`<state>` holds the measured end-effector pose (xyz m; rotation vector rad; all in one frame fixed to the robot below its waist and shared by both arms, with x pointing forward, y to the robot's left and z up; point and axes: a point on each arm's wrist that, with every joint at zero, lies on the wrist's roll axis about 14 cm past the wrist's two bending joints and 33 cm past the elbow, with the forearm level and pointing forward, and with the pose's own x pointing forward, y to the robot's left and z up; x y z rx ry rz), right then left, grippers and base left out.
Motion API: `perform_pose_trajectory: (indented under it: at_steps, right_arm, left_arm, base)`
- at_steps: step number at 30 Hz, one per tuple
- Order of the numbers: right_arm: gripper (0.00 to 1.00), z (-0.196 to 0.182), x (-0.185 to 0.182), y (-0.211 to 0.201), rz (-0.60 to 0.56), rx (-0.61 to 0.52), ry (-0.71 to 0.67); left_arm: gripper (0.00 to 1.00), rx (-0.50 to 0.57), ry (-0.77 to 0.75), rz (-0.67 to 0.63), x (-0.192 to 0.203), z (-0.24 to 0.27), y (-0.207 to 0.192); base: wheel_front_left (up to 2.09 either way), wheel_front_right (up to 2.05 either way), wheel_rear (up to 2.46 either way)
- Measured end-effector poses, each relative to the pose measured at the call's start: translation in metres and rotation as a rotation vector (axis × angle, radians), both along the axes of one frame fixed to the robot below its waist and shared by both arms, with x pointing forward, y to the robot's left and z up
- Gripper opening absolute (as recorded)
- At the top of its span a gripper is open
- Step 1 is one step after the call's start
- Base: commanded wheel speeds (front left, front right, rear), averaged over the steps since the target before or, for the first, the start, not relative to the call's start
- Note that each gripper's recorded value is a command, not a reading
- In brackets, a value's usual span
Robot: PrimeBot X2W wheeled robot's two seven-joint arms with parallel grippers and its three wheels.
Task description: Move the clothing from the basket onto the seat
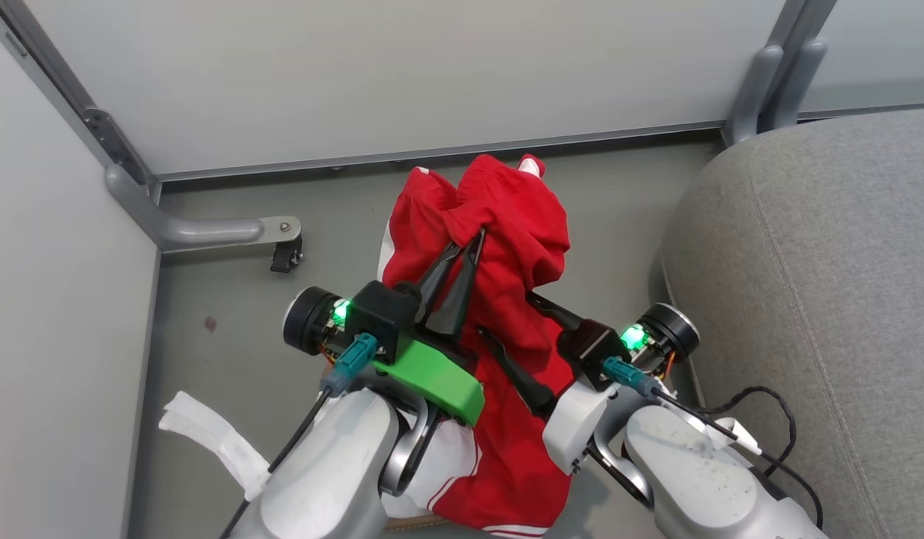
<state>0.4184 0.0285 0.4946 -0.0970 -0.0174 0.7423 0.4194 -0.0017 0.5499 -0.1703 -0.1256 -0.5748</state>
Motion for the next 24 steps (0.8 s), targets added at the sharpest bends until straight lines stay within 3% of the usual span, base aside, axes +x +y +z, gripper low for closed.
perform_pose_trajectory:
  at_steps: [1, 2, 3, 4, 5, 17, 23, 24]
  right_arm:
    - [1.00, -0.001, 0.001, 0.001, 0.002, -0.001, 0.002]
    - [0.85, -0.002, 0.002, 0.001, 0.000, -0.001, 0.008]
    - [0.44, -0.005, 0.003, 0.002, 0.001, -0.003, 0.015]
    - [0.16, -0.009, 0.002, 0.003, 0.006, -0.012, 0.025]
    - [0.00, -0.013, 0.001, 0.004, 0.012, -0.024, 0.034]
    - [0.00, -0.051, -0.012, -0.020, -0.070, -0.026, 0.168]
    - [0.00, -0.046, -0.012, -0.042, -0.159, 0.038, 0.172]
    - [0.00, -0.041, -0.010, -0.046, -0.176, 0.053, 0.161]
  left_arm:
    - [0.00, -0.002, 0.000, 0.000, 0.000, 0.001, 0.000]
    - [0.00, -0.001, 0.000, 0.000, -0.001, 0.001, 0.000]
    - [0.00, -0.004, 0.003, 0.000, -0.002, 0.001, 0.001]
    - [0.00, -0.005, 0.005, 0.001, -0.003, 0.000, 0.001]
    - [0.00, -0.006, 0.007, 0.002, -0.004, 0.000, 0.001]
    - [0.00, -0.013, 0.018, 0.034, -0.002, 0.000, 0.008]
    - [0.00, 0.000, 0.027, 0.042, -0.002, -0.006, 0.007]
    - [0.04, 0.006, 0.026, 0.042, -0.002, -0.007, 0.007]
  base:
    - [0.00, 0.00, 0.00]
    - [0.00, 0.00, 0.00]
    - [0.00, 0.00, 0.00]
    - [0.00, 0.00, 0.00]
    - [0.00, 0.00, 0.00]
    - [0.00, 0.00, 0.00]
    - [0.00, 0.00, 0.00]
    - [0.00, 0.00, 0.00]
